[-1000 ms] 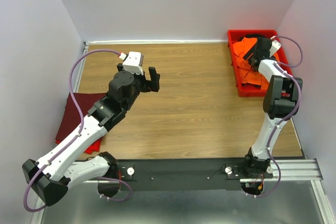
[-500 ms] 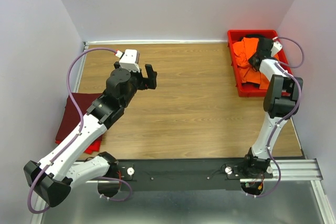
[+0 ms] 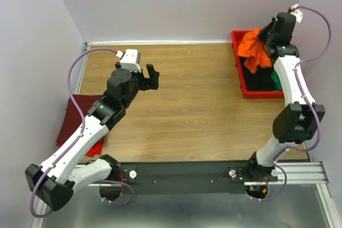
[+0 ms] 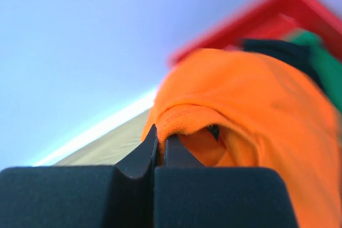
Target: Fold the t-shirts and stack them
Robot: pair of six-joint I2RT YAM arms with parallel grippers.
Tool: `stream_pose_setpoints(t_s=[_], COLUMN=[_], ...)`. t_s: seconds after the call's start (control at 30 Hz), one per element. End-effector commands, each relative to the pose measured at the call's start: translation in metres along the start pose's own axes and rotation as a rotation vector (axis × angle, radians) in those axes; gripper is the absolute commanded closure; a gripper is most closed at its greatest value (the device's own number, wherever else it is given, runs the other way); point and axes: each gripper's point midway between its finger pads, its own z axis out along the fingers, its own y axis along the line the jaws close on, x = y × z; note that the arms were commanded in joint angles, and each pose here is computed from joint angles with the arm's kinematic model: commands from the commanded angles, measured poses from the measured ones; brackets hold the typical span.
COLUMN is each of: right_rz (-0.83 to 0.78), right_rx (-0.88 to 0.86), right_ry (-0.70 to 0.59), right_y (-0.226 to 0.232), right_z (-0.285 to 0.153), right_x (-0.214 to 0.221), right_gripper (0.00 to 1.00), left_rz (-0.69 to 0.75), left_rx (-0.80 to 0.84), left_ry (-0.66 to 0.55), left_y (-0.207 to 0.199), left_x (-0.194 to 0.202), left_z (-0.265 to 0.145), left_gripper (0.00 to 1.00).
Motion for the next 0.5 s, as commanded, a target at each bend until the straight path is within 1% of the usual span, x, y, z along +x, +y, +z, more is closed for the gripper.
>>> stream_pose_setpoints(t_s=[0.0, 0.07, 0.1, 0.17, 0.2, 0.27, 0.3, 0.33, 0.37, 0.4, 0.43, 0.47], right_rz=[-0.043, -0.048, -0.056, -0.066, -0.08, -0.088, -0.103, -0.121, -0.13, -0.138, -0.157, -0.163], right_rx=[-0.343, -0.435, -0.503, -0.57, -0.61, -0.649, -0.683, -0.664, -0.654, -0.64, -0.601, -0.572], right_ry=[-0.073, -0.076, -0.058, -0.038, 0.005, 0.052, 0.088, 0.125, 0.135, 0.161, 0.204, 0.209], right_y=[0.12, 0.154, 0.182, 0.205, 0.218, 0.227, 0.235, 0.229, 0.227, 0.222, 0.209, 0.204], right_z=[-0.076, -0.104, -0.123, -0.147, -0.159, -0.171, -0.18, -0.178, -0.177, -0.171, -0.161, -0.155], right_x=[-0.04, -0.04, -0.029, -0.018, 0.004, 0.025, 0.042, 0.063, 0.075, 0.089, 0.112, 0.119], right_gripper=[1.0, 1.0, 0.99, 1.0, 0.99, 1.0, 1.0, 1.0, 1.0, 1.0, 1.0, 1.0], left_rz=[-0.031, -0.049, -0.057, -0.08, -0.087, -0.099, -0.114, -0.121, -0.132, -0.136, -0.139, -0.141], left_rx=[0.017, 0.019, 0.015, 0.015, 0.014, 0.008, 0.001, -0.008, -0.01, -0.011, -0.013, -0.011], left_ry=[-0.007, -0.007, -0.006, -0.005, -0.003, 0.002, 0.003, 0.005, 0.006, 0.01, 0.018, 0.021], left_y=[-0.003, -0.003, -0.003, -0.004, -0.004, -0.002, -0.001, 0.001, 0.001, 0.001, 0.002, 0.002], left_x=[0.0, 0.001, 0.001, 0.001, 0.001, 0.003, 0.005, 0.007, 0.008, 0.01, 0.015, 0.017], left_z=[0.001, 0.0, 0.001, 0.0, -0.001, -0.002, -0.003, -0.003, -0.004, -0.003, -0.004, -0.003], left_gripper=[0.02, 0.02, 0.02, 0.02, 0.02, 0.02, 0.02, 0.02, 0.02, 0.03, 0.03, 0.03])
